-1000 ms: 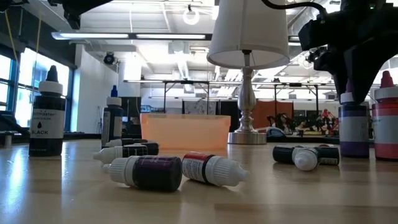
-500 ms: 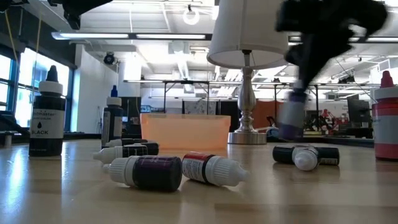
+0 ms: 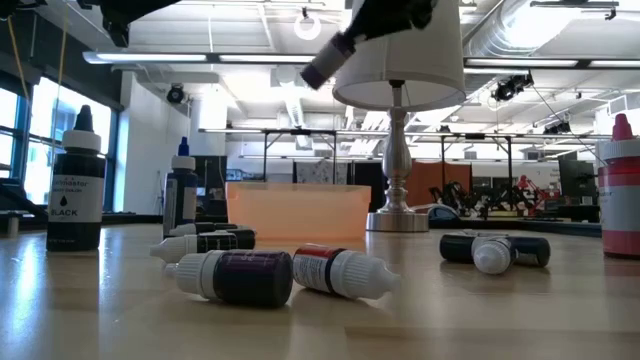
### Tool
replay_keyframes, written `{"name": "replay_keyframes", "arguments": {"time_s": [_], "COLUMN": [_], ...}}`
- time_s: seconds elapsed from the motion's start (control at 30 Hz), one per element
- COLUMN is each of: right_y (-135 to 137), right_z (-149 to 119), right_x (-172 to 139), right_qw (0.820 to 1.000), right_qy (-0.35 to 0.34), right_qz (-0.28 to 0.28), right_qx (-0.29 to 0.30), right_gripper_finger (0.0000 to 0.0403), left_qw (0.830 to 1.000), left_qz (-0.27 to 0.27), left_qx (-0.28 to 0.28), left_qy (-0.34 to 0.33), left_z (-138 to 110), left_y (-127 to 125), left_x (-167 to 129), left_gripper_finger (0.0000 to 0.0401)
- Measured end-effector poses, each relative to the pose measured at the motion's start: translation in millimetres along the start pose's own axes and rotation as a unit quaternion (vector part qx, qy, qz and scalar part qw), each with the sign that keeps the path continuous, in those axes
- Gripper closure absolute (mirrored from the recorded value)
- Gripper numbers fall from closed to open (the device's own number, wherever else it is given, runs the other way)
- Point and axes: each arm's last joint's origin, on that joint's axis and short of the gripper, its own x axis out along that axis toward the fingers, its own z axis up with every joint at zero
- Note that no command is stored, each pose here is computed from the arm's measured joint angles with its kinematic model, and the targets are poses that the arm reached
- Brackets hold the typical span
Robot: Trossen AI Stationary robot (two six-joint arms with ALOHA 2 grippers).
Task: Pick & Place food coloring
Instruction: Put the large purple food coloring bottle into the orange bin
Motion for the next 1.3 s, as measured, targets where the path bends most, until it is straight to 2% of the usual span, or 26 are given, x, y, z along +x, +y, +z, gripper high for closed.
{"name": "replay_keyframes", "arguments": {"time_s": [0.1, 0.23, 0.4, 0.67, 0.87, 1.07, 1.13, 1.3], "right_y": [-2.3, 2.4, -0.4, -6.2, -9.2, 1.7, 7.5, 21.8], "right_z": [0.5, -9.5, -11.4, -20.8, -29.8, -31.3, -30.8, -30.0], "right_x": [23.4, 57.4, 90.7, 118.3, 111.7, 104.4, 101.8, 94.9], "right_qw": [0.996, 0.973, 0.954, 0.932, 0.909, 0.887, 0.887, 0.895], "right_qy": [0.091, 0.222, 0.294, 0.337, 0.394, 0.416, 0.416, 0.416], "right_qz": [0.014, 0.034, 0.032, 0.131, 0.135, 0.201, 0.202, 0.155], "right_qx": [-0.01, -0.046, -0.054, -0.002, 0.007, 0.024, 0.011, -0.033], "right_gripper_finger": [0.0292, 0.0288, 0.0289, 0.0289, 0.0289, 0.0289, 0.0289, 0.0289], "left_qw": [1.0, 1.0, 1.0, 1.0, 1.0, 1.0, 1.0, 1.0], "left_qz": [0.008, 0.01, 0.01, 0.008, 0.008, 0.008, 0.007, 0.006], "left_qx": [-0.003, -0.004, -0.006, -0.018, -0.018, -0.018, -0.02, -0.027], "left_qy": [-0.004, -0.005, -0.005, -0.004, -0.004, -0.004, -0.004, -0.004], "left_z": [0.9, 1.1, 1.0, 0.9, 0.8, 0.8, 0.8, 0.8], "left_y": [0.4, 0.5, 0.5, 0.4, 0.4, 0.4, 0.3, 0.3], "left_x": [0.0, 0.0, 0.0, 0.0, 0.0, 0.0, 0.0, 0.0], "left_gripper_finger": [0.0245, 0.0245, 0.0245, 0.0245, 0.0245, 0.0245, 0.0245, 0.0245]}}
